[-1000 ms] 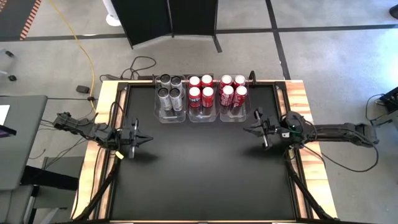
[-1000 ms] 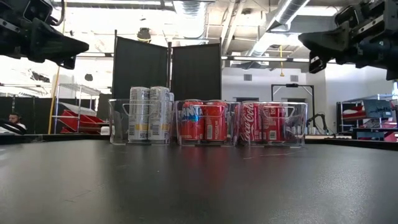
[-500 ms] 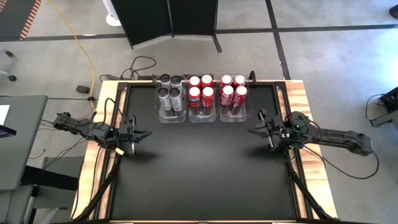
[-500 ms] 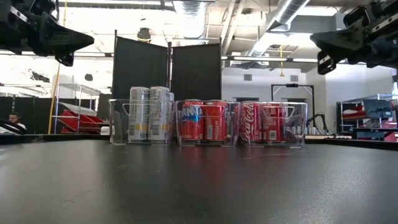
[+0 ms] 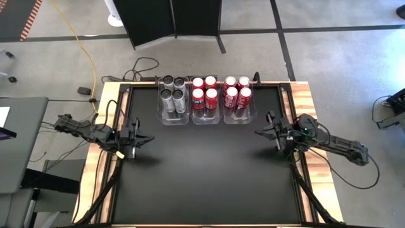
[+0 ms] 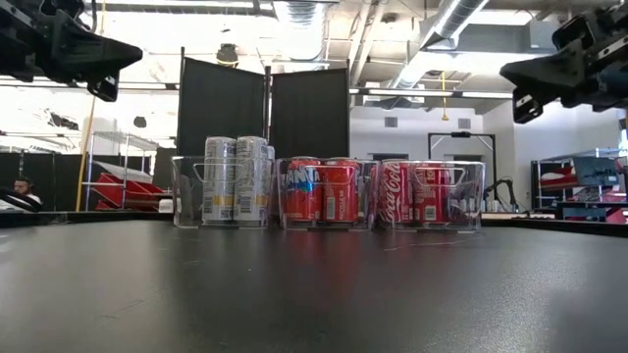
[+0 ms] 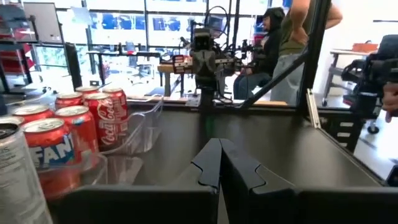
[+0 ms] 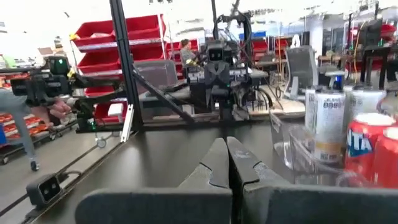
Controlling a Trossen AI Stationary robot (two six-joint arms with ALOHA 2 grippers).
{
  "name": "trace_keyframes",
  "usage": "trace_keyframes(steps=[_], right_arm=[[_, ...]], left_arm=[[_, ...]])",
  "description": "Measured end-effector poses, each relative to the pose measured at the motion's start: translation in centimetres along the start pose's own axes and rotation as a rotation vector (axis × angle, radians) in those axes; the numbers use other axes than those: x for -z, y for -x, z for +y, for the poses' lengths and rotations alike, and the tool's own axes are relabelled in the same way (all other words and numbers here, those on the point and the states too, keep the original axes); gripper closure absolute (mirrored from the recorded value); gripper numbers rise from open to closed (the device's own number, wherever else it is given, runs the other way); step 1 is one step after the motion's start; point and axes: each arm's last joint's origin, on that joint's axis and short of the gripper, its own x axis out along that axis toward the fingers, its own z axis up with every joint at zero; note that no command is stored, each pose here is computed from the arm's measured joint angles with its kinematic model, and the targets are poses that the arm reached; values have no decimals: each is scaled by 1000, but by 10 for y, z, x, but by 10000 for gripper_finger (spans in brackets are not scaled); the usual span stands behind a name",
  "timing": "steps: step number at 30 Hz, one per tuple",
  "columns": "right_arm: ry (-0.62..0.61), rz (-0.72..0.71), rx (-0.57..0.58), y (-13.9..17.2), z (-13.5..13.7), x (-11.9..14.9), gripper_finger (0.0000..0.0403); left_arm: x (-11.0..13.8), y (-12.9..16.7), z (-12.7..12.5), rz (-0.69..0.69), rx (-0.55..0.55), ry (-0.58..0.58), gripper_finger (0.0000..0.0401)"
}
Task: Sort soda cans
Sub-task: Return to Home Position
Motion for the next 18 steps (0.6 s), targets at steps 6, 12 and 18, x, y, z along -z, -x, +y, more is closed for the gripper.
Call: trace_keyframes(steps=[6, 12, 18], right_arm=[[21, -33, 41, 1, -4, -4, 403], [72, -62, 132, 5, -11, -7, 403], [106, -79, 182, 8, -17, -10, 403]], left_arm=[[-23, 6, 3, -39, -4, -45, 401], [-36, 10, 6, -46, -12, -102, 401], [-21, 4, -1, -71, 117, -81, 401]])
